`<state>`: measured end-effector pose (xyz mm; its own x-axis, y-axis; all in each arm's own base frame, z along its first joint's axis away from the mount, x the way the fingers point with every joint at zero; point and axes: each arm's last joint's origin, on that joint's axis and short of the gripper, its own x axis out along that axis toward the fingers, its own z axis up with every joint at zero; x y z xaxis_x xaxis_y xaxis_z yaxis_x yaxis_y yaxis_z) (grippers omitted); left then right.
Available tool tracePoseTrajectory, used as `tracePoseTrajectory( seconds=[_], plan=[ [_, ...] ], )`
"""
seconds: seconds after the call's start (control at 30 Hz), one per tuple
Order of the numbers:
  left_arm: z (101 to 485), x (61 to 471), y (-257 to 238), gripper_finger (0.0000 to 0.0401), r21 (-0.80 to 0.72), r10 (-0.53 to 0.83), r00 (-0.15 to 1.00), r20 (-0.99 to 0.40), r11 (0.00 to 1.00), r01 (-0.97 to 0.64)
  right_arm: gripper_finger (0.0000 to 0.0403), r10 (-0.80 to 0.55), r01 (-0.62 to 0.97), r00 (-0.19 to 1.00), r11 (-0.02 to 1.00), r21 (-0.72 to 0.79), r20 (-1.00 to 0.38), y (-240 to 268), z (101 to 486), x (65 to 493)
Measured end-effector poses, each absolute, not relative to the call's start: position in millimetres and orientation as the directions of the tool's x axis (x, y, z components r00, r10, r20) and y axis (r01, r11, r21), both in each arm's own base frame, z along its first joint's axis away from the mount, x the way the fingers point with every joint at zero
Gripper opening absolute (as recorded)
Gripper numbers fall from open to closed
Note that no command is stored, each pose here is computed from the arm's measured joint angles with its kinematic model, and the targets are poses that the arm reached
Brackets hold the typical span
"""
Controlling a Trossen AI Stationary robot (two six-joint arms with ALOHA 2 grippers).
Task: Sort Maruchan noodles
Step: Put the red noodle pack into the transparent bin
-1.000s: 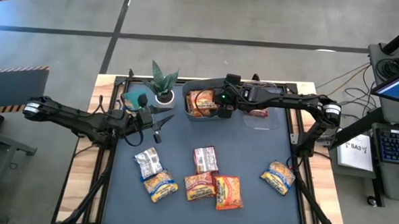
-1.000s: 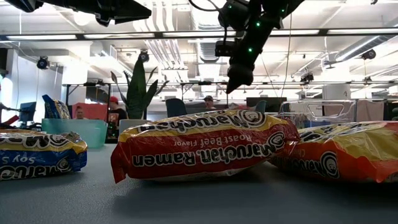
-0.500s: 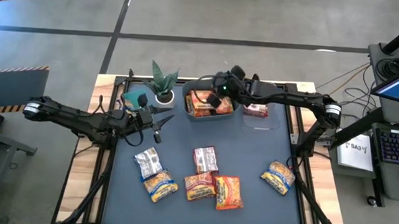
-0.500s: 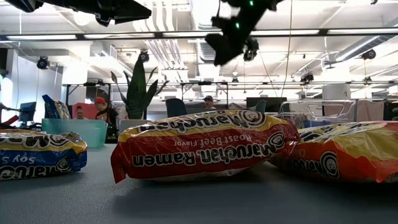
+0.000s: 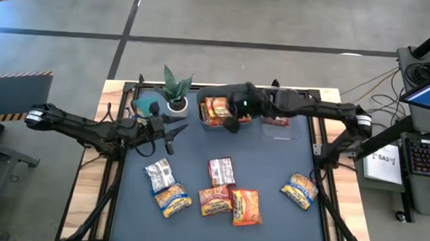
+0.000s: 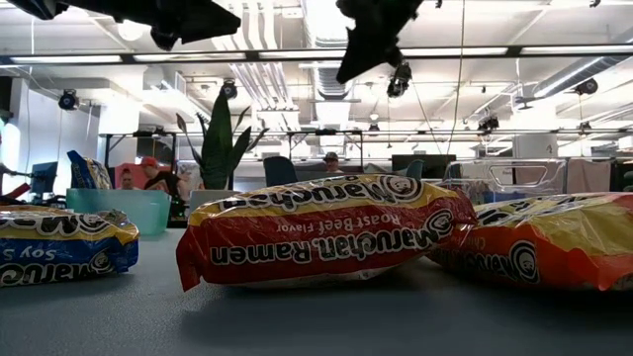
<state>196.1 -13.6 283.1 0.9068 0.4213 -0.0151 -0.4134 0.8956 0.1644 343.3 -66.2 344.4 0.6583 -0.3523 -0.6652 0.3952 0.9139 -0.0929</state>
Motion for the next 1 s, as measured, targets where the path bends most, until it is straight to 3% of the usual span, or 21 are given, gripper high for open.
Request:
tracePoseTrajectory(
  seconds=[0.43,0.77,1.0],
  plan=[
    [249.3,215.9,-35.7,0.0103,-0.079,0.206,0.953,-0.221,0.97,-0.228,0.0011,-0.191,0.363,0.639,0.929,0.073,-0.745,49.6,289.3,301.9],
    [221.6,265.0,-78.5,0.0103,-0.062,0.111,0.922,-0.372,0.988,-0.144,0.0011,-0.112,0.415,0.643,0.882,0.222,-0.758,82.8,242.1,287.2],
    [181.4,282.2,-93.7,0.0103,0.01,0.112,0.848,-0.518,0.992,-0.125,0.0011,-0.026,0.481,0.683,0.769,0.422,-0.73,91.6,209.1,280.2]
  ],
)
